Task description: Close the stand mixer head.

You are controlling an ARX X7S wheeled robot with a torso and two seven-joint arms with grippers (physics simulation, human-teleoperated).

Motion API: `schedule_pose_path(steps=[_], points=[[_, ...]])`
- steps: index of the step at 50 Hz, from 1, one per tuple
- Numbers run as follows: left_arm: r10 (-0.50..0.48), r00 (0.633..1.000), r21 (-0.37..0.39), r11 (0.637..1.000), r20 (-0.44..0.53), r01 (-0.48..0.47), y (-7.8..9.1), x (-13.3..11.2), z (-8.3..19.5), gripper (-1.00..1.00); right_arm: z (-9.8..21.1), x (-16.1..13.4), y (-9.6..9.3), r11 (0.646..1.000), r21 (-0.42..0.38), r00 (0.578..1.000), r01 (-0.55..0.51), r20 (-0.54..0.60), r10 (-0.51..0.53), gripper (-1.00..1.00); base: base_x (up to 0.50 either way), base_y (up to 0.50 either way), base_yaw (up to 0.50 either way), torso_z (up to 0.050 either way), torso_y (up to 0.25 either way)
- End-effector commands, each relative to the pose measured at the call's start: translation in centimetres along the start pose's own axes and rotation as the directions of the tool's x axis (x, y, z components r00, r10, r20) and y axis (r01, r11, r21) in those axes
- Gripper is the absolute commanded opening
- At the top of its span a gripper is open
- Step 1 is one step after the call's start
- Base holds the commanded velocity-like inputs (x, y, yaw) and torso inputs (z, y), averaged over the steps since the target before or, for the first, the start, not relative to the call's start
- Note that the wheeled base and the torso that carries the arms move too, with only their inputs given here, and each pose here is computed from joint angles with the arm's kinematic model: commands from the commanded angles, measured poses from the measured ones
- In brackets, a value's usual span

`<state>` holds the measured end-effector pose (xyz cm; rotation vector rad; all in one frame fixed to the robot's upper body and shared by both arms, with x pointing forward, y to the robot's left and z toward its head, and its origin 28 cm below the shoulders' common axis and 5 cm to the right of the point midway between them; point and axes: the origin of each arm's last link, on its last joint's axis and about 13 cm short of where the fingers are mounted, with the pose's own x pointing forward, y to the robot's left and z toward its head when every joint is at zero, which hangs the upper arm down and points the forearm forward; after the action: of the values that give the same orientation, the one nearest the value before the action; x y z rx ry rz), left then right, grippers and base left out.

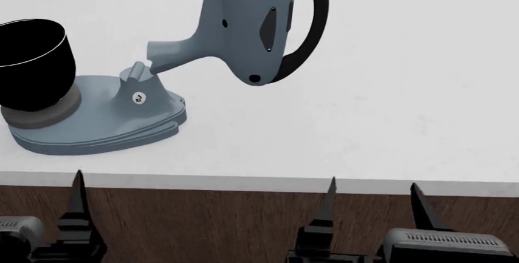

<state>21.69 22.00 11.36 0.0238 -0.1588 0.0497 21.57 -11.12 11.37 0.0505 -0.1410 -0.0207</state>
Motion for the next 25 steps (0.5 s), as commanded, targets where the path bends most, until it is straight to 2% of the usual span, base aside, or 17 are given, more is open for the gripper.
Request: schedule_pose_path(steps=[1, 2, 3, 4, 5, 7, 12, 13, 16, 17, 20, 21, 25], points=[[-0.067, 0.995, 0.079, 0.995, 0.078, 0.061, 0.6, -0.6, 7.3, 1.00, 7.3, -1.3, -0.6, 0.992, -0.119, 0.999, -0.035, 0.017, 0.037, 1.00, 0.00, 0.00, 0.00, 0.000, 0.000], [-0.076, 0.995, 0.065, 0.995, 0.070, 0.072, 0.4, -0.8, 7.1, 1.00, 7.5, -1.5, -0.5, 0.992, -0.117, 0.999, -0.037, 0.013, 0.038, 1.00, 0.00, 0.00, 0.00, 0.000, 0.000], [-0.104, 0.993, 0.105, 0.990, 0.048, 0.099, 0.3, -0.9, 6.9, 1.00, 7.6, -1.7, -0.4, 0.995, -0.096, 0.999, -0.040, 0.016, 0.042, 1.00, 0.00, 0.00, 0.00, 0.000, 0.000], [-0.111, 0.993, 0.112, 0.988, 0.047, 0.105, 0.3, -0.9, 6.8, 1.00, 7.5, -1.8, -0.4, 0.996, -0.072, 0.999, -0.051, 0.013, 0.052, 1.00, 0.00, 0.00, 0.00, 0.000, 0.000], [-0.093, 0.995, 0.092, 0.992, 0.045, 0.089, 0.5, -0.8, 6.9, 1.00, 7.1, -1.9, -0.5, 0.995, -0.058, 0.997, -0.076, -0.031, 0.074, 1.00, 0.00, 0.00, 0.00, 0.000, 0.000], [-0.078, 0.996, 0.097, 0.993, 0.040, 0.074, 1.1, -0.8, 7.4, 1.00, 6.8, -1.9, -0.8, 0.994, -0.079, 0.996, -0.078, -0.046, 0.074, 1.00, 0.00, 0.00, 0.00, 0.000, 0.000], [-0.049, 0.998, 0.103, 0.994, 0.044, 0.044, 2.1, -1.3, 8.6, 1.00, 7.6, -2.3, -1.6, 0.997, -0.060, 0.998, -0.057, -0.023, 0.056, 1.00, 0.00, 0.00, 0.00, 0.000, 0.000], [-0.042, 0.998, 0.100, 0.994, 0.039, 0.038, 2.3, -1.4, 8.8, 1.00, 7.8, -2.4, -1.6, 0.997, -0.026, 0.998, -0.067, -0.013, 0.067, 1.00, 0.00, 0.00, 0.00, 0.000, 0.000], [-0.022, 1.000, 0.086, 0.996, 0.020, 0.020, 2.9, -1.5, 8.8, 1.00, 8.0, -2.6, -1.9, 0.998, -0.061, 1.000, -0.027, 0.001, 0.027, 1.00, 0.00, 0.00, 0.00, 0.000, 0.000], [-0.025, 1.000, 0.054, 0.998, 0.019, 0.024, 3.0, -1.6, 8.9, 1.00, 8.1, -2.6, -1.9, 0.998, -0.061, 1.000, -0.024, 0.017, 0.026, 1.00, 0.00, 0.00, 0.00, 0.000, 0.000], [-0.005, 1.000, 0.065, 0.998, 0.015, 0.004, 3.5, -1.6, 9.0, 1.00, 8.1, -2.7, -2.2, 0.997, -0.082, 1.000, -0.013, 0.023, 0.015, 1.00, 0.00, 0.00, 0.00, 0.000, 0.000], [0.007, 1.000, 0.076, 0.997, 0.017, -0.009, 3.7, -1.8, 9.2, 1.00, 8.4, -2.8, -2.3, 0.997, -0.072, 0.998, -0.002, 0.057, 0.007, 1.00, 0.00, 0.00, 0.00, 0.000, 0.000], [0.023, 0.999, 0.090, 0.996, 0.023, -0.025, 4.1, -2.1, 9.9, 1.00, 8.7, -3.0, -2.2, 0.997, -0.082, 0.998, -0.007, 0.066, 0.012, 1.00, 0.18, 0.49, 0.00, 0.000, 0.000]])
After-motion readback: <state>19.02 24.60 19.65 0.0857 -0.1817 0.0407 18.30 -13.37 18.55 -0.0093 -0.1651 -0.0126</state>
